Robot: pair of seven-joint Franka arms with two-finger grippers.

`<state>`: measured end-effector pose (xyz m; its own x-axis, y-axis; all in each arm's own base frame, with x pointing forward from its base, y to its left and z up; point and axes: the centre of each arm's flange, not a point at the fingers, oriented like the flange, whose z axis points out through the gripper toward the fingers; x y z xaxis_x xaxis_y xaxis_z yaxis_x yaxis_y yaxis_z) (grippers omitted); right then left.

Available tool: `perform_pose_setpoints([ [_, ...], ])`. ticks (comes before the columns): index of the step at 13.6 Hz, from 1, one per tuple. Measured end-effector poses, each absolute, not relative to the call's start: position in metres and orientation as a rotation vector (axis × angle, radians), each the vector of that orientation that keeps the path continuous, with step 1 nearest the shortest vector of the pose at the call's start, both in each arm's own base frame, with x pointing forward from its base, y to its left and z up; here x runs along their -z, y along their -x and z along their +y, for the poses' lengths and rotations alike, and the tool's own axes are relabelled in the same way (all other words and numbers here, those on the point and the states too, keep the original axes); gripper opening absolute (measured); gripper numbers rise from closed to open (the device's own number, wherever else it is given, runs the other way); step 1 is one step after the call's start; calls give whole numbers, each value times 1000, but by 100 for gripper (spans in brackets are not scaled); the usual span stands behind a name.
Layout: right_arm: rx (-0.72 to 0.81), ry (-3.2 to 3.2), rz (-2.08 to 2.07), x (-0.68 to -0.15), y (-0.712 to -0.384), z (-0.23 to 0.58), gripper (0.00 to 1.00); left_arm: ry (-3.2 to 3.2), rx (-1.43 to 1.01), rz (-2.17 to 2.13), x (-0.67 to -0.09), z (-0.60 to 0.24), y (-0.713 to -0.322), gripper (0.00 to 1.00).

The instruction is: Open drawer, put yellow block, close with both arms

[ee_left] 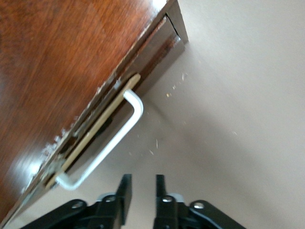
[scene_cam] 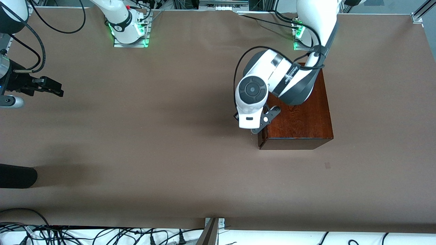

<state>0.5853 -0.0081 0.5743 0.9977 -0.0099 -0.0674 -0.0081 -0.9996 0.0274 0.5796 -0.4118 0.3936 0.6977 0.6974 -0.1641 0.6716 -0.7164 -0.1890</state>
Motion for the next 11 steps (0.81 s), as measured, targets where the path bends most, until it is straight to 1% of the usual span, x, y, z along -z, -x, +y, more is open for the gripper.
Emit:
perform_pose_setpoints([
  [2,106,-3113,-11,-574,-585,-7,100,2818,-324,-1151,-420,-407,-580,53],
  [3,106,-3113,-6,-574,-585,-5,100,2829,-308,-1164,-432,-402,-582,62],
  [5,107,-3113,6,-573,-586,-1,100,2863,-279,-1163,-455,-385,-589,84],
  [7,109,-3112,9,-573,-586,0,100,2906,-261,-1131,-472,-358,-602,100],
  [11,106,-3112,9,-573,-586,0,100,2941,-276,-1052,-503,-299,-616,100],
])
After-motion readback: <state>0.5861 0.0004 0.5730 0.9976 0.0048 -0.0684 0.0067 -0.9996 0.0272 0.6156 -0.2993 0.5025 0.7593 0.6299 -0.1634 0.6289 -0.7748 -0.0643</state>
